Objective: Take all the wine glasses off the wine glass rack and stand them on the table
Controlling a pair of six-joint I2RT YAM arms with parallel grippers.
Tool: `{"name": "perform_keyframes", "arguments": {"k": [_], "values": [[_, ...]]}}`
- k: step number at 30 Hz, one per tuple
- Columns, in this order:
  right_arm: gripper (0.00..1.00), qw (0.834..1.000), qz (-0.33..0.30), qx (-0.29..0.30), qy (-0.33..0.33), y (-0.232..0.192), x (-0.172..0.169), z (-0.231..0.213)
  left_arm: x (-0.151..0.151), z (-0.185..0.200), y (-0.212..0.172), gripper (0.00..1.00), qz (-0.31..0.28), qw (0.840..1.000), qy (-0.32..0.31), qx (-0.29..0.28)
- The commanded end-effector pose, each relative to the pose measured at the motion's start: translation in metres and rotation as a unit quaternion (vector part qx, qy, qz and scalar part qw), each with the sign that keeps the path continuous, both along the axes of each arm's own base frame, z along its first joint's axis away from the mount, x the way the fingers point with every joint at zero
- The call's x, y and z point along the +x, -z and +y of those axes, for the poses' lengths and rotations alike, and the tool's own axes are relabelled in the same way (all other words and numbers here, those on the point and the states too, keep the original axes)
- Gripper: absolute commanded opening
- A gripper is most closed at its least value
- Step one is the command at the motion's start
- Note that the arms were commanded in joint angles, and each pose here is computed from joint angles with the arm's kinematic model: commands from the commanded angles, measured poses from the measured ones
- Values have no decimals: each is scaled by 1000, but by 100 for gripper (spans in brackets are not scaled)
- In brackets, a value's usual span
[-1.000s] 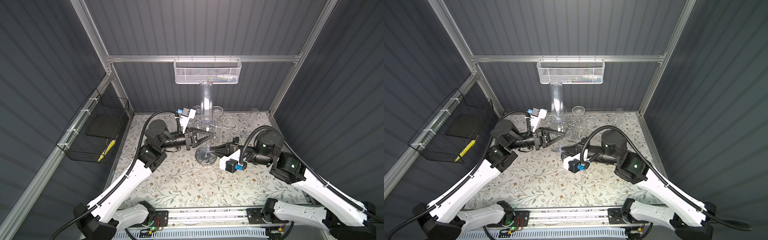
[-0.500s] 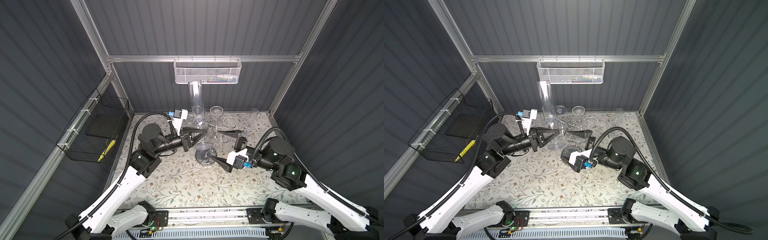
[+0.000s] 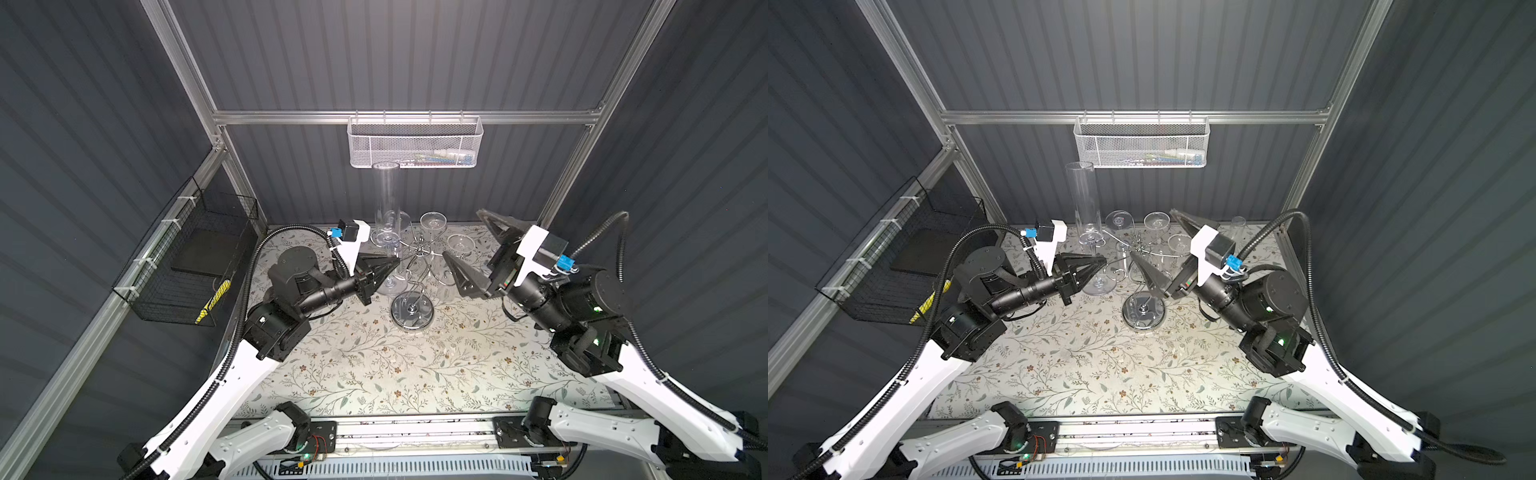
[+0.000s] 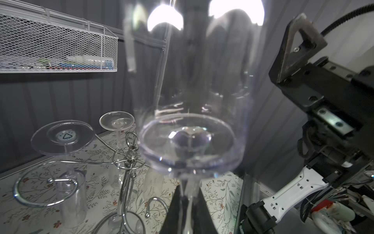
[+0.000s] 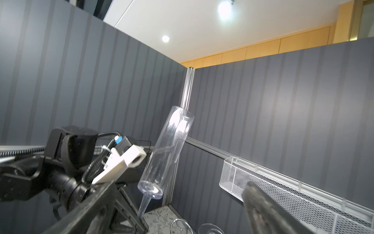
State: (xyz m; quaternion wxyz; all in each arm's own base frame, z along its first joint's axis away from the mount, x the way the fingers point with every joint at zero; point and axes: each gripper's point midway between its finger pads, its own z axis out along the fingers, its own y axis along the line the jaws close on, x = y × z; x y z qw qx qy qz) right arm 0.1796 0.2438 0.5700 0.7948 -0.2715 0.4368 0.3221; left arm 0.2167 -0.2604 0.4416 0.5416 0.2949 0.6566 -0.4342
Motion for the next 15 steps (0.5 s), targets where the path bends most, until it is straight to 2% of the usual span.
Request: {"name": "perform_keyframes", "arguments": {"k": [1, 4, 7, 9, 13, 15], "values": [[99, 995, 80, 67, -3, -20, 10, -13, -3, 10, -13, 0, -69, 997, -20, 33], [99, 992, 99, 78, -24, -25, 12, -4, 5, 18, -13, 0, -97, 993, -53, 49], [99, 989, 136, 10, -66, -24, 11, 23, 9, 23, -13, 0, -121, 988, -72, 60], [99, 984, 158, -15, -81, -15, 18, 44, 10, 24, -14, 0, -134, 986, -76, 68], [99, 984, 132, -2, -116, -10, 17, 60, 12, 23, -12, 0, -142, 984, -75, 82], [99, 982, 154, 2, -110, -9, 24, 63, 11, 22, -13, 0, -143, 984, -72, 83]]}}
